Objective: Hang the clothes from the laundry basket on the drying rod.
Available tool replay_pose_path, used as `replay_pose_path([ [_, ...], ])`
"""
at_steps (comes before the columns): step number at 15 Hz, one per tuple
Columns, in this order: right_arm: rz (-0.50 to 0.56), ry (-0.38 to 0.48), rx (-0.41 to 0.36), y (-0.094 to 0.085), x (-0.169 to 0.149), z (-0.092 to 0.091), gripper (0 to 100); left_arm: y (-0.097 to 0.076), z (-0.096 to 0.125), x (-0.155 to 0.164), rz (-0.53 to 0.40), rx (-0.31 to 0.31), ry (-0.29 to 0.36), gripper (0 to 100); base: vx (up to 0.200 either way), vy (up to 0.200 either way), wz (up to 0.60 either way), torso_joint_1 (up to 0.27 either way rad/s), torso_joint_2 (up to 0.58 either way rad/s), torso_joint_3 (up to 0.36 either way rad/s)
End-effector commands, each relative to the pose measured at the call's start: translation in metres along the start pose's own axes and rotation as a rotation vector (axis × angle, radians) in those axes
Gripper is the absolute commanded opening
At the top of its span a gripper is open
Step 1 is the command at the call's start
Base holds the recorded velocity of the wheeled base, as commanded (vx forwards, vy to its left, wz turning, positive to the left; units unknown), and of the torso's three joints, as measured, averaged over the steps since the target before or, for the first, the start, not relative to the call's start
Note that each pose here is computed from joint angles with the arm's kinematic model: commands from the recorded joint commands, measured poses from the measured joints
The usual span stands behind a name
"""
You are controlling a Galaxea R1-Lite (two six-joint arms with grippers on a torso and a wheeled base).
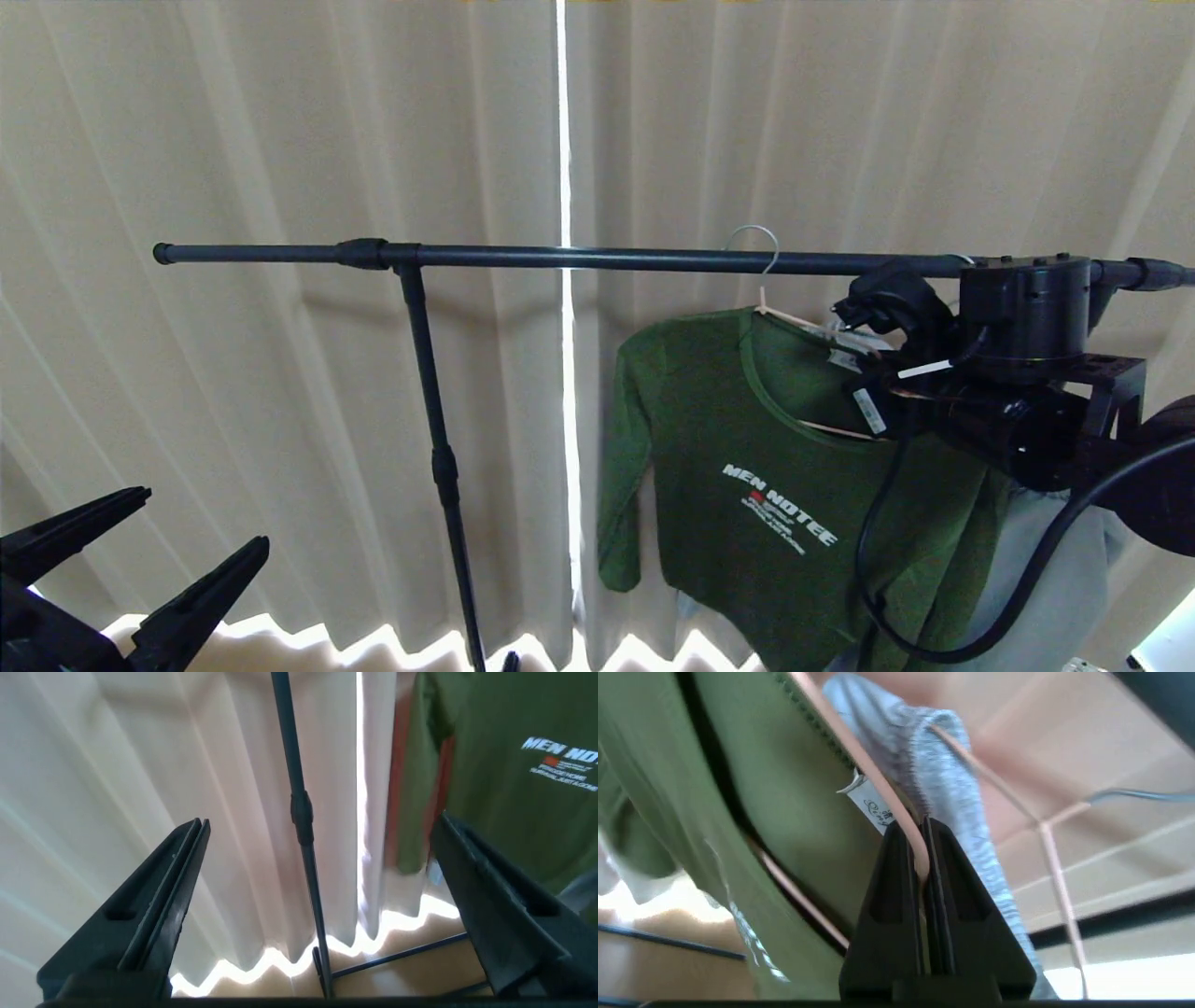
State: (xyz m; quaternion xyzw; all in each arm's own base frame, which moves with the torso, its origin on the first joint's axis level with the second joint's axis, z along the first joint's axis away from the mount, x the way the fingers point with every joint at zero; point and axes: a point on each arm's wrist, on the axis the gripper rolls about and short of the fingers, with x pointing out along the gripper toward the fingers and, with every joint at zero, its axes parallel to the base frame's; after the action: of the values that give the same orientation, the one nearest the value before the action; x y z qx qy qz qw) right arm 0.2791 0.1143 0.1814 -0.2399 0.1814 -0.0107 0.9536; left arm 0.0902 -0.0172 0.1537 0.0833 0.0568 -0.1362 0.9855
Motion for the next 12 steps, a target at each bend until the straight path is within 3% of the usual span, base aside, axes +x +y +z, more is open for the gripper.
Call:
replay_pose_path([
  [1, 0.014, 0.0, -0.01, 0.006, 0.002, 0.001, 0, 0.0, 0.0, 0.0, 0.001, -0.001, 0.002, 100, 0.0, 0.0, 0.0, 0.0, 0.0, 0.0],
  [12, 0.055, 0.016, -0.04, 0.021, 0.012, 0.009, 0, 0.0, 0.0, 0.0, 0.0, 0.002, -0.002, 100, 0.0, 0.0, 0.0, 0.0, 0.0, 0.0],
])
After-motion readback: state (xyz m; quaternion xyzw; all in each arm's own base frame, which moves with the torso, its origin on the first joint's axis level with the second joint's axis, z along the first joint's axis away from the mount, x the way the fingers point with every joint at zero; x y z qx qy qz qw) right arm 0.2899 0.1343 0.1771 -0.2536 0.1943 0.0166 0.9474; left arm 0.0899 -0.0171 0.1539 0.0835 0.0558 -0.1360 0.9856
